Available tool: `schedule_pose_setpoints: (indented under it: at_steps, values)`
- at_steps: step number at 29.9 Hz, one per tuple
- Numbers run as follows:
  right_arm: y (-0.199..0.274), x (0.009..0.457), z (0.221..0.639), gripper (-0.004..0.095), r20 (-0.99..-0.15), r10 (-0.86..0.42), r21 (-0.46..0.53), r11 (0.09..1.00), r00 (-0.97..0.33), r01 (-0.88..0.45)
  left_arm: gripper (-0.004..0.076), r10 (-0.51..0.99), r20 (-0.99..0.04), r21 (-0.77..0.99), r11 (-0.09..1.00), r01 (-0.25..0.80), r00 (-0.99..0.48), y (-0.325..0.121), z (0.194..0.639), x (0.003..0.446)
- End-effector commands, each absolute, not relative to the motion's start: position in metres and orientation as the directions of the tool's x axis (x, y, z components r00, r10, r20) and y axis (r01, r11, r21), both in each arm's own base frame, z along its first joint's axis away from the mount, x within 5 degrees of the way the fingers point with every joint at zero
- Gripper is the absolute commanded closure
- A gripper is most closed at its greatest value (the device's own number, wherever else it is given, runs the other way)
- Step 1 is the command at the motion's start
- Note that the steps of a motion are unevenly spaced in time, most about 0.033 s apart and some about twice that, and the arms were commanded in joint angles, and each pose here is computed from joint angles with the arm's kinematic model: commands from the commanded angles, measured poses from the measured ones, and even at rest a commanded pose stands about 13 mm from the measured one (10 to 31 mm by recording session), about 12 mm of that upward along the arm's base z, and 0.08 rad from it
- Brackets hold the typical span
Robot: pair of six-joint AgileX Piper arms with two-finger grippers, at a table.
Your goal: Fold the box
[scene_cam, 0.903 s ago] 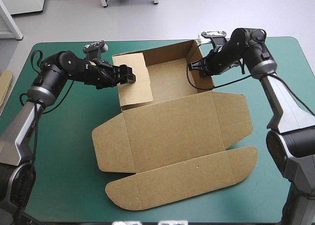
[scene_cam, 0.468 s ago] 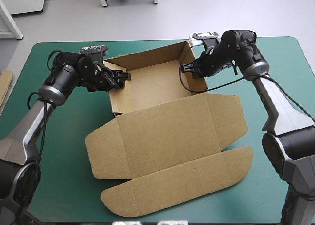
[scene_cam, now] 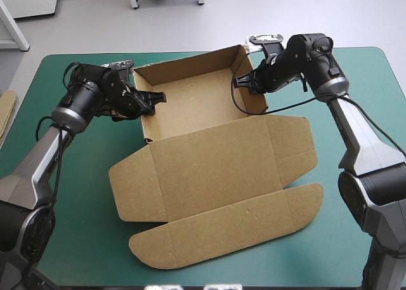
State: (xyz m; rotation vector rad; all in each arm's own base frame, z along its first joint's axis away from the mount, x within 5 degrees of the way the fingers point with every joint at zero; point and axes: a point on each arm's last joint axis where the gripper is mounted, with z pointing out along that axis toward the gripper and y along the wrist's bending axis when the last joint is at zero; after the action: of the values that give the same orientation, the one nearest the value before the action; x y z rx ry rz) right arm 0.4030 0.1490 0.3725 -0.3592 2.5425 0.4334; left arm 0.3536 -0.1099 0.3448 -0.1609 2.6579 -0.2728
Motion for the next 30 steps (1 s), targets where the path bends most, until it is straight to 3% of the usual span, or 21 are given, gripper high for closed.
schedule_pose_setpoints:
  at_steps: [1,4,7,18,24,30]
  values:
    - [0.147,0.390,0.411,0.0911,-0.649,-0.110,0.260,0.898,-0.753,-0.355,0.0488,-0.208,-0.519,-0.314,0.948,-0.041,-0.829,-0.113,0.382,0.346]
    - [0.147,0.391,0.410,0.0911,-0.646,-0.106,0.263,0.899,-0.756,-0.351,0.0650,-0.238,-0.529,-0.378,0.926,-0.025,-0.815,-0.118,0.386,0.347]
    - [0.146,0.391,0.409,0.0911,-0.642,-0.117,0.248,0.904,-0.758,-0.349,0.0730,-0.246,-0.542,-0.399,0.917,-0.012,-0.804,-0.120,0.388,0.349]
    - [0.130,0.390,0.402,0.0911,-0.585,-0.184,0.087,0.954,-0.790,-0.286,0.0732,-0.168,-0.576,-0.246,0.969,-0.026,-0.800,-0.113,0.380,0.353]
    - [0.129,0.389,0.402,0.0911,-0.584,-0.174,0.085,0.958,-0.793,-0.273,0.0732,-0.055,-0.479,-0.098,0.995,-0.009,-0.876,-0.110,0.359,0.360]
    - [0.124,0.391,0.400,0.0911,-0.580,-0.172,0.045,0.969,-0.797,-0.242,0.0732,-0.026,-0.512,-0.083,0.996,0.019,-0.859,-0.111,0.367,0.367]
